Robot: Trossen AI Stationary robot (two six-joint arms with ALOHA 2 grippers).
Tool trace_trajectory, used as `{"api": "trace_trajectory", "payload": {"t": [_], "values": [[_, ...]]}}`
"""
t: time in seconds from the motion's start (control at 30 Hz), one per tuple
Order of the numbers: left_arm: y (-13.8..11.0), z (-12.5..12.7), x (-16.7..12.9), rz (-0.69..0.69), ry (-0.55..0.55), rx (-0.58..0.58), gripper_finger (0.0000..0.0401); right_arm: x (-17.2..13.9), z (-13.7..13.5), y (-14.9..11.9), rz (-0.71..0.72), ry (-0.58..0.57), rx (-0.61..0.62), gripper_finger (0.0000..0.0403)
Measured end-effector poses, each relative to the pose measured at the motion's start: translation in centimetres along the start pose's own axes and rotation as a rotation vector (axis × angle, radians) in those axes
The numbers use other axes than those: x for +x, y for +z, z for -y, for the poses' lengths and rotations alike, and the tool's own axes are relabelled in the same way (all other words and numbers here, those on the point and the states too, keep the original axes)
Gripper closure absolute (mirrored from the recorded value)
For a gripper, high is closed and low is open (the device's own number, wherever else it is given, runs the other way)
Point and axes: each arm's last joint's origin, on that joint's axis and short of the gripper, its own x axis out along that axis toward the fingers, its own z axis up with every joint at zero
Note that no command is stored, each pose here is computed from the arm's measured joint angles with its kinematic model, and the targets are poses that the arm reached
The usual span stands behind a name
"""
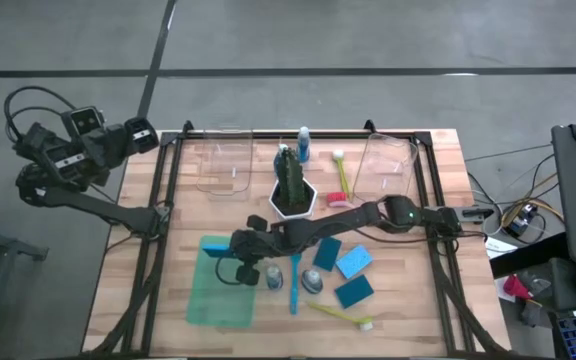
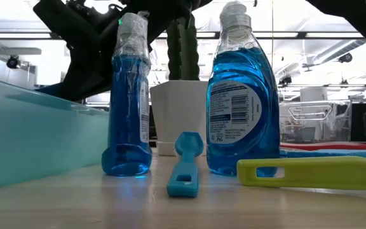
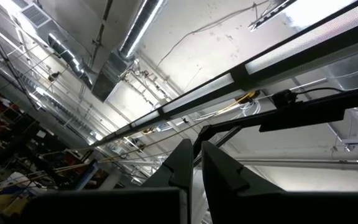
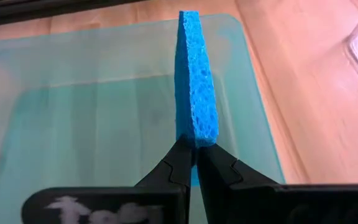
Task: Pick & Place Kitchen Sink Supplies
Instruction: Put the blue sponge wipe into the green bin
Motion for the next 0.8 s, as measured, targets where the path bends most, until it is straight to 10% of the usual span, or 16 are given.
{"api": "trace_trajectory", "payload": {"t": [0.8], "values": [[0.0,0.0,0.0,0.001,-0.001,0.000,0.0373,1.3,1.0,-2.4,-0.062,-0.016,-0.012,0.0390]]}}
